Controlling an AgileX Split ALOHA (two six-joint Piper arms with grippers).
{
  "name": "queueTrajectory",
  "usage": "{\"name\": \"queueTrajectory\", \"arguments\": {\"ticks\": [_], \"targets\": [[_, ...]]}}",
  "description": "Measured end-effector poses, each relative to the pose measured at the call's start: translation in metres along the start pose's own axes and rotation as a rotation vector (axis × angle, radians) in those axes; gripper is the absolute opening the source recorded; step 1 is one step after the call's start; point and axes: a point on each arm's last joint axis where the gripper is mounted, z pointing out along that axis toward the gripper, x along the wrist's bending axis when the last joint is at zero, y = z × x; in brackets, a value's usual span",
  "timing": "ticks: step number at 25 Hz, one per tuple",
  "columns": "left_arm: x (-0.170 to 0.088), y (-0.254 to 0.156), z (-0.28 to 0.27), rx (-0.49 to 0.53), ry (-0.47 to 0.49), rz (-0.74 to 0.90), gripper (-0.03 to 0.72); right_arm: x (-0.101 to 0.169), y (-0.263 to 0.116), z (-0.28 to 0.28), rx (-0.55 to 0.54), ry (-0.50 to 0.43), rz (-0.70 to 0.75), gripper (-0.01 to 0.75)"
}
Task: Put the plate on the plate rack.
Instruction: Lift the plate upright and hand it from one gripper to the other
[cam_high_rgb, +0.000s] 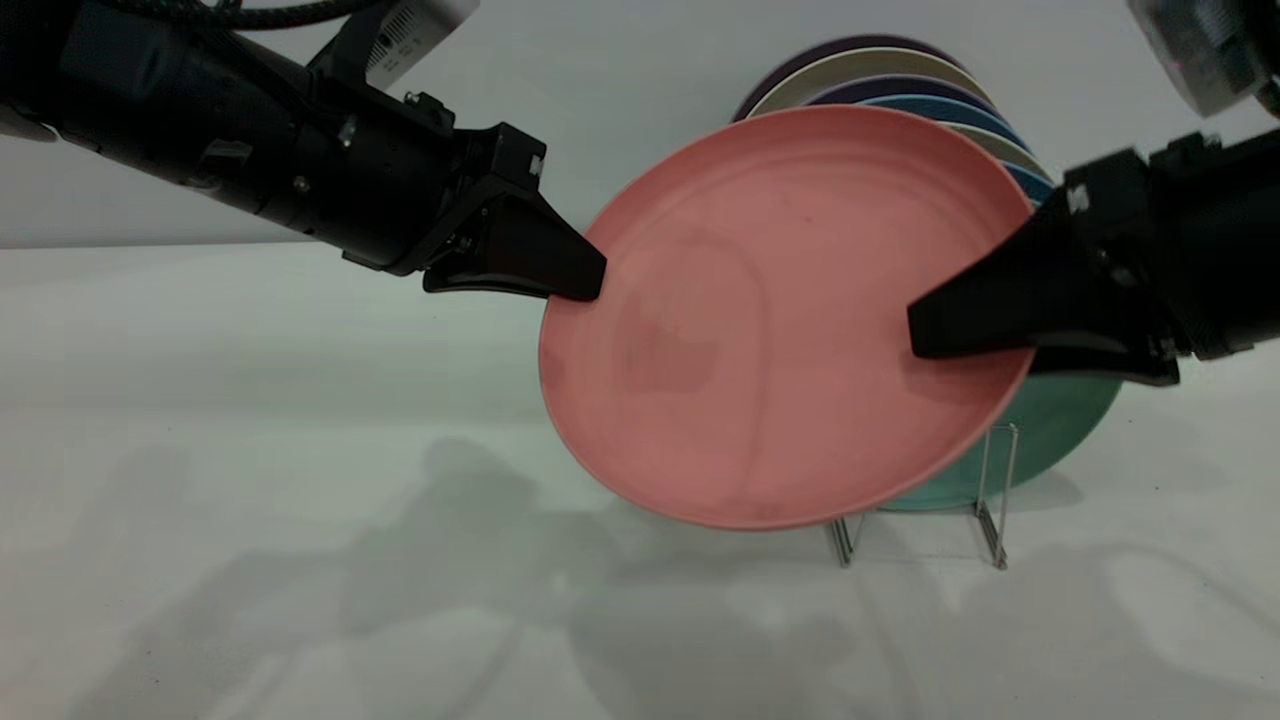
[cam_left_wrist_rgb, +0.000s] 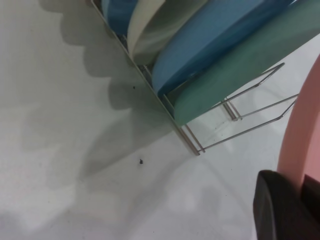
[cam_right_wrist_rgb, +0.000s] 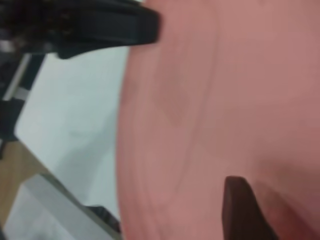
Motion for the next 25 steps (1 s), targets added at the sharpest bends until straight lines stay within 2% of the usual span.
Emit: {"name": "queueTrajectory", "arguments": {"ticks": [3,5,8,11,18,21,25], "targets": [[0.0,0.0,0.0,-0.001,-0.001,-0.003,0.013,-0.002,0.001,0.0,-0.008,-0.02,0.007,0.429],[-0.003,0.0,0.001,0.001,-0.009,0.007,0.013,-0.002,0.002,0.0,-0.016,-0.02,-0.003,0.43],[-0.011,-0.002,0.005,0.013,-0.027,0.031,0.013,0.001,0.003,0.0,-0.029,0.003,-0.044,0.325],[-0.014,-0.003,0.007,0.016,-0.016,0.055,0.013,0.0,0.004,0.0,-0.046,-0.004,-0.053,0.133],[-0.015,-0.002,0.007,0.01,-0.025,0.05,0.034,-0.003,0.005,0.0,-0.048,-0.037,-0.062,0.123],[-0.015,0.0,0.003,0.0,-0.04,0.043,0.101,-0.004,0.005,0.0,-0.046,-0.05,-0.07,0.121],[-0.009,0.012,-0.015,-0.059,-0.032,0.019,0.293,-0.008,0.003,0.0,-0.009,-0.099,-0.131,0.119]]}}
